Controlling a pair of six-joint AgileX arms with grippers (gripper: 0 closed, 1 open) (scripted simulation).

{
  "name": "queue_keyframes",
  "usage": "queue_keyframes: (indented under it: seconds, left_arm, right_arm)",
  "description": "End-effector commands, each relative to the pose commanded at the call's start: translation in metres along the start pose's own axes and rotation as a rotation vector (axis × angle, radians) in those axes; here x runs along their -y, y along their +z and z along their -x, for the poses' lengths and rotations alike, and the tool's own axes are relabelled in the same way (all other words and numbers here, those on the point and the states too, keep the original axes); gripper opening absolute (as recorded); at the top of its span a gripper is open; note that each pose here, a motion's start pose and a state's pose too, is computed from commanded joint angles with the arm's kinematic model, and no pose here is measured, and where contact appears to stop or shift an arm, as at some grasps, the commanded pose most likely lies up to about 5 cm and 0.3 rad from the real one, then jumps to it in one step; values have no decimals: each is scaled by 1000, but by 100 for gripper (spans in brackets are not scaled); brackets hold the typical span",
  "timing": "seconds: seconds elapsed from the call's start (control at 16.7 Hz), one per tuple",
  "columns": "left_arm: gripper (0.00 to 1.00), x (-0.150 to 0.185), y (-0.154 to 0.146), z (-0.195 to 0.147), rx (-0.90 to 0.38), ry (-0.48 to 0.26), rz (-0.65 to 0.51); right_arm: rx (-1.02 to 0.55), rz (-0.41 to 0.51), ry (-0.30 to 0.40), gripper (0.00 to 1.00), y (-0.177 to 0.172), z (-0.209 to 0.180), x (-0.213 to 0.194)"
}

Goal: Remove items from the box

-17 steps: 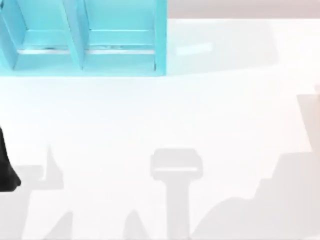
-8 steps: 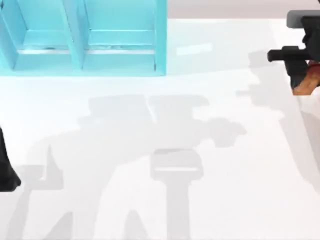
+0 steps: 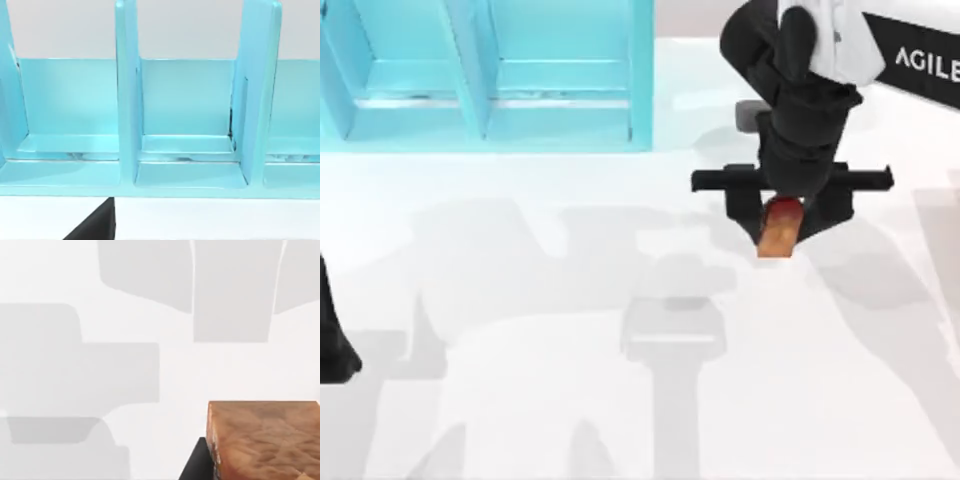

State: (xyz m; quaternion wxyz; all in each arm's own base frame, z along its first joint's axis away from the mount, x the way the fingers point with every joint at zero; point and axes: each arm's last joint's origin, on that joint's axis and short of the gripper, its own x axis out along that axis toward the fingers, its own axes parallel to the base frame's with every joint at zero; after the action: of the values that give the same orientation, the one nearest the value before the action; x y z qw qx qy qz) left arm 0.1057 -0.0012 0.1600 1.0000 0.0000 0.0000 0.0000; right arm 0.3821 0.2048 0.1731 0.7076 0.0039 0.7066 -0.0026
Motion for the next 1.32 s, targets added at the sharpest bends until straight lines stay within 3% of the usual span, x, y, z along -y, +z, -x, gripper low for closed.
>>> queue_keyframes:
  seconds: [0.36,0.78,1.02,1.32]
  left_arm:
    - [100,0,0,0,0,0,0]
    - [100,0,0,0,0,0,0]
    - [100,0,0,0,0,0,0]
    - [100,0,0,0,0,0,0]
  right_arm:
    - [-5,-8,0,0,0,-2,1]
    - [-3,-6,-2,0,0,-44,0]
    - [-3,-6,-2,0,0,-46,0]
    - [-3,-6,-2,38,0,-46,0]
